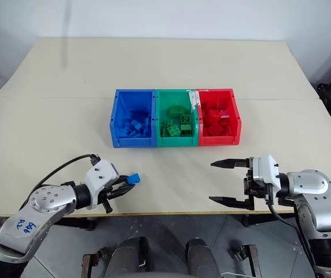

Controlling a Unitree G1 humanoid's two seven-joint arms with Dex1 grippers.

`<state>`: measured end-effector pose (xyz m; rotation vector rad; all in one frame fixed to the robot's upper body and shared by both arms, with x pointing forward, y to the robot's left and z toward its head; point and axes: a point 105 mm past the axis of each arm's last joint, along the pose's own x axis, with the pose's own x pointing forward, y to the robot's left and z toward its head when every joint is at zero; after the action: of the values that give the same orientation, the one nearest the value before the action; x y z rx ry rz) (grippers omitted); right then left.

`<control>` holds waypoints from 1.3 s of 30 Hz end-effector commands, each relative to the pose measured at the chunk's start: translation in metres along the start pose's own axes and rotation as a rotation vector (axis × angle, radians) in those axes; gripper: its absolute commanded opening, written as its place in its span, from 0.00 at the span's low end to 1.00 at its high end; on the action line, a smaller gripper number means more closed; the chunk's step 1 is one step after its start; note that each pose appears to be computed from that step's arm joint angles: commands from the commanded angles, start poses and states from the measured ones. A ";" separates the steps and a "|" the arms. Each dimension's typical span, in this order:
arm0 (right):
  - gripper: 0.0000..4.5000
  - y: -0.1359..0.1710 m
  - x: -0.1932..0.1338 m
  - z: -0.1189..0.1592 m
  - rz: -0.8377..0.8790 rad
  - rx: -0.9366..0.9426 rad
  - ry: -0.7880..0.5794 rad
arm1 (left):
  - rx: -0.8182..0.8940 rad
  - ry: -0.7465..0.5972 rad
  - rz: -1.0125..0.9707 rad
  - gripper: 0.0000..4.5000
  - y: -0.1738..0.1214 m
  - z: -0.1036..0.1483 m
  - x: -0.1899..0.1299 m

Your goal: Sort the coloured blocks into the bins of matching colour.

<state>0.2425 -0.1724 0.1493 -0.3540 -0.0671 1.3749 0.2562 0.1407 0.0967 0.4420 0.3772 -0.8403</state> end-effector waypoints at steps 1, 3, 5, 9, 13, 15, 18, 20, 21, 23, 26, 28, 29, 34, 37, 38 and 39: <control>1.00 -0.001 0.000 0.008 -0.014 -0.038 -0.019 | 0.006 -0.058 -0.012 0.21 0.002 0.002 0.002; 1.00 -0.002 -0.001 0.009 -0.030 -0.039 -0.024 | 0.004 -0.114 -0.025 0.21 0.005 0.007 0.000; 1.00 -0.006 -0.003 0.012 -0.075 -0.036 -0.046 | -0.011 -0.199 -0.003 0.21 0.017 0.014 -0.007; 1.00 -0.019 -0.010 0.024 -0.250 -0.021 -0.133 | 0.039 -0.412 0.008 0.21 0.039 0.052 -0.020; 1.00 -0.032 -0.018 0.031 -0.423 -0.003 -0.202 | 0.063 -0.496 0.095 0.21 0.071 0.084 -0.012; 1.00 -0.036 -0.020 0.033 -0.488 -0.001 -0.223 | 0.071 -0.506 0.120 0.21 0.084 0.100 0.001; 1.00 -0.039 -0.019 0.034 -0.542 -0.013 -0.235 | 0.073 -0.502 0.164 0.21 0.103 0.123 0.022; 1.00 -0.038 -0.017 0.036 -0.543 -0.021 -0.235 | 0.054 -0.470 0.201 0.21 0.116 0.127 0.031; 1.00 -0.037 -0.016 0.037 -0.544 -0.024 -0.236 | 0.052 -0.461 0.214 0.21 0.120 0.128 0.034; 1.00 -0.037 -0.015 0.038 -0.548 -0.030 -0.238 | 0.053 -0.444 0.210 0.21 0.122 0.128 0.037; 1.00 -0.036 -0.015 0.039 -0.552 -0.037 -0.240 | 0.050 -0.437 0.228 0.48 0.126 0.127 0.037; 1.00 -0.035 -0.015 0.039 -0.551 -0.039 -0.240 | 0.052 -0.437 0.225 0.63 0.125 0.125 0.032; 1.00 -0.035 -0.015 0.039 -0.549 -0.039 -0.239 | 0.051 -0.436 0.223 0.70 0.124 0.124 0.030; 1.00 -0.033 -0.015 0.036 -0.532 -0.034 -0.233 | 0.070 -0.477 0.214 1.00 0.123 0.115 0.008; 1.00 -0.034 -0.015 0.035 -0.501 -0.034 -0.226 | 0.129 -0.507 0.119 1.00 0.111 0.106 -0.008; 1.00 -0.032 -0.014 0.033 -0.456 -0.032 -0.210 | 0.157 -0.487 0.063 1.00 0.107 0.092 -0.020; 1.00 -0.031 -0.013 0.031 -0.417 -0.030 -0.192 | 0.188 -0.464 0.024 1.00 0.105 0.079 -0.030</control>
<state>0.2650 -0.1819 0.1866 -0.1817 -0.3029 0.9473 0.3460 0.1692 0.1911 0.3714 -0.0778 -0.8670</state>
